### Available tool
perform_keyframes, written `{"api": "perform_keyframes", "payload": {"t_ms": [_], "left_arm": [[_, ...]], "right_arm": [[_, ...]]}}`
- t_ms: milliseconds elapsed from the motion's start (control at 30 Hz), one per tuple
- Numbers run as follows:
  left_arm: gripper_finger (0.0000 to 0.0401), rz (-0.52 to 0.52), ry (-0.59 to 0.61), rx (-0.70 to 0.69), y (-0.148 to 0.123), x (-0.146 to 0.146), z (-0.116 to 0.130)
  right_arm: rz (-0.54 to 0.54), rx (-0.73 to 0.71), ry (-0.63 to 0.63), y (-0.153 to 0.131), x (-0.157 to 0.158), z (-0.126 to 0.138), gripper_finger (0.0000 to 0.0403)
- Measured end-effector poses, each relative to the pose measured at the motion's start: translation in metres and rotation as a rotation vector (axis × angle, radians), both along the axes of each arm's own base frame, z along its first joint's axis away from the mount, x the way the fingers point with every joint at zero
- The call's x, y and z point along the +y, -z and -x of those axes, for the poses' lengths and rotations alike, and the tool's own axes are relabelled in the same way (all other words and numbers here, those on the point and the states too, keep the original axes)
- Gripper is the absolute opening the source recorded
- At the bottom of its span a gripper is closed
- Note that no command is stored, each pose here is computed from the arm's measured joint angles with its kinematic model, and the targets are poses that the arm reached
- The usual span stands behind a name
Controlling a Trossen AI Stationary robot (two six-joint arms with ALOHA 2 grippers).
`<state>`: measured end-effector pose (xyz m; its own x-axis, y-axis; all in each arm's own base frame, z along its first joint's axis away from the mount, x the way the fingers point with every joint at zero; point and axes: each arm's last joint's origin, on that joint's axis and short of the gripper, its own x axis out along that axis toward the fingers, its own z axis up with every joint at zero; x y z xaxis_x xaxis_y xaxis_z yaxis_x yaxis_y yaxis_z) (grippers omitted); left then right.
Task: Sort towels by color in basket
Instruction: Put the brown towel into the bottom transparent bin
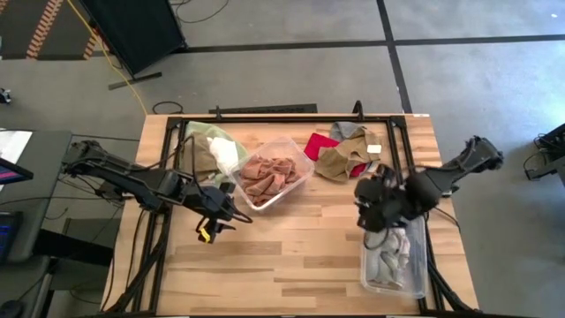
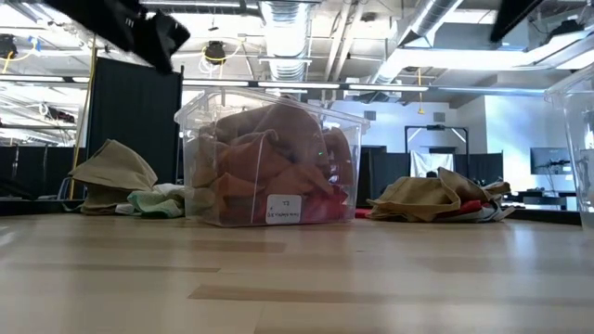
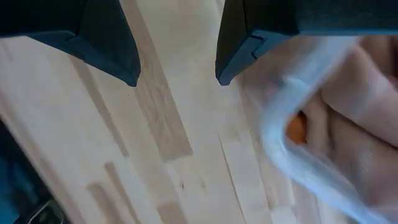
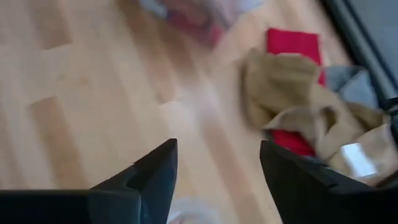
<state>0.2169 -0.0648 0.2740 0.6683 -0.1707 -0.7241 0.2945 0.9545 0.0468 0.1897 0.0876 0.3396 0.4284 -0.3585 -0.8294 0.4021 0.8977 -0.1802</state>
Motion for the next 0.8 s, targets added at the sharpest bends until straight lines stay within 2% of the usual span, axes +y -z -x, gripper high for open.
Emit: {"api": "perform_keyframes", "payload": {"t_ms": [200,400,567,800], "left_arm": [[0.0199,0.023,-0.013,0.022,0.038,0.001,0.003],[0.0199,0.073,-0.012,0.009,0.062,0.001,0.006],[0.0199,0.093,-0.009,-0.007,0.071,0.001,0.008],[0.0199,0.101,-0.013,-0.012,0.074,0.001,0.009]], "right_arm": [[0.069,0.047,0.057,0.013,-0.037,-0.018,0.0265],[0.048,0.050,0.098,0.035,-0.074,-0.036,0.0265],[-0.002,0.034,0.224,0.057,-0.110,-0.041,0.0265],[-0.065,0.048,0.384,0.092,-0.149,-0.032,0.0265]]}}
